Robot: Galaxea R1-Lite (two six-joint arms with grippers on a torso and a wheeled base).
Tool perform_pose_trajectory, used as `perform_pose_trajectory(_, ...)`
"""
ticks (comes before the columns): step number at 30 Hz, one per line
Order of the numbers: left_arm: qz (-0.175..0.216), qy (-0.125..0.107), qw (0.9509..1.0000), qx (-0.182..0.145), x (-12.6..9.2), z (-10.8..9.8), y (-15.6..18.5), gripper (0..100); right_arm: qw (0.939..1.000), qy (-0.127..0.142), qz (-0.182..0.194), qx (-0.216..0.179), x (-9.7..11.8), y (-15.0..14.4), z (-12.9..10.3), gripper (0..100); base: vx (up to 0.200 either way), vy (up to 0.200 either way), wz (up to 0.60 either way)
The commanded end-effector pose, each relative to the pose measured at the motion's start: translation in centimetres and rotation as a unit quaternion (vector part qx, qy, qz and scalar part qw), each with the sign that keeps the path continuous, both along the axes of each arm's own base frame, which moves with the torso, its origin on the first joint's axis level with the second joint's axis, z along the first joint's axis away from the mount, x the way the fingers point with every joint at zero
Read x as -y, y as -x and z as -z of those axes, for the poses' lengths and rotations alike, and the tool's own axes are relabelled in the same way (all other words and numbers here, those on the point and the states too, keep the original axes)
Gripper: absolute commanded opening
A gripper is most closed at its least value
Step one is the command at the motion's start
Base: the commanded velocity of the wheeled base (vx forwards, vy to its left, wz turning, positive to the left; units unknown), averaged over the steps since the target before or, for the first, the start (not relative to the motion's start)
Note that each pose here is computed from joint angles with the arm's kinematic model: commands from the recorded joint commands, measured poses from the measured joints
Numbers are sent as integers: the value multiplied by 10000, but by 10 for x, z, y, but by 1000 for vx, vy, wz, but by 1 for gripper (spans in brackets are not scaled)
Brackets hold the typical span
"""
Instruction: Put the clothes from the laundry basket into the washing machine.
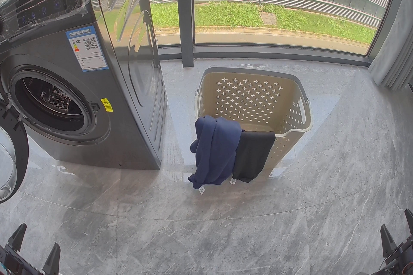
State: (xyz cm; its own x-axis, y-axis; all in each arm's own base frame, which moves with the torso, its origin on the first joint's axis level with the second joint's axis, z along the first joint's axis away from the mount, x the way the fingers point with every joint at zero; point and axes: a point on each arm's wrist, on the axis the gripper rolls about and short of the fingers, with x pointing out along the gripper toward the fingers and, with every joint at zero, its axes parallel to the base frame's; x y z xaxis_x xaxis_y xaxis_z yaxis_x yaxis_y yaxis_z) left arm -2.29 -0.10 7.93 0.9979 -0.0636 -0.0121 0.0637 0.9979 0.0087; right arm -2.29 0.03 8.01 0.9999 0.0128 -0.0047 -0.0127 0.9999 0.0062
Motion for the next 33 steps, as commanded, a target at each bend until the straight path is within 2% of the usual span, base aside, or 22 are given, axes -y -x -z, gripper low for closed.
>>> perform_pose_trajectory(1,4,1,10000,-16,0,3,0,100,10000,0,-5,8,0,0,4,100,0,-200,0)
perform_pose_trajectory(3,4,1,10000,-16,0,3,0,100,10000,0,-5,8,0,0,4,100,0,-200,0)
perform_pose_trajectory(12,4,1,10000,-16,0,3,0,100,10000,15,-5,8,0,0,4,100,0,0,0)
perform_pose_trajectory(24,-4,1,10000,-16,0,3,0,100,10000,-7,10,23,0,0,4,100,200,0,0)
perform_pose_trajectory(26,4,1,10000,-16,0,3,0,100,9996,24,-20,284,0,3,-8,100,0,0,0)
perform_pose_trajectory(27,-4,1,10000,-16,0,3,0,100,9984,24,-19,560,0,8,-23,100,0,0,0)
perform_pose_trajectory(29,12,1,10000,-16,0,3,0,100,9971,14,11,767,0,14,-45,100,0,0,0)
perform_pose_trajectory(31,-4,1,10000,-16,0,3,0,100,9982,-15,-14,598,0,10,-57,100,0,0,0)
perform_pose_trajectory(33,12,1,10000,-16,0,3,0,100,9991,-53,-38,421,0,6,-60,100,0,200,0)
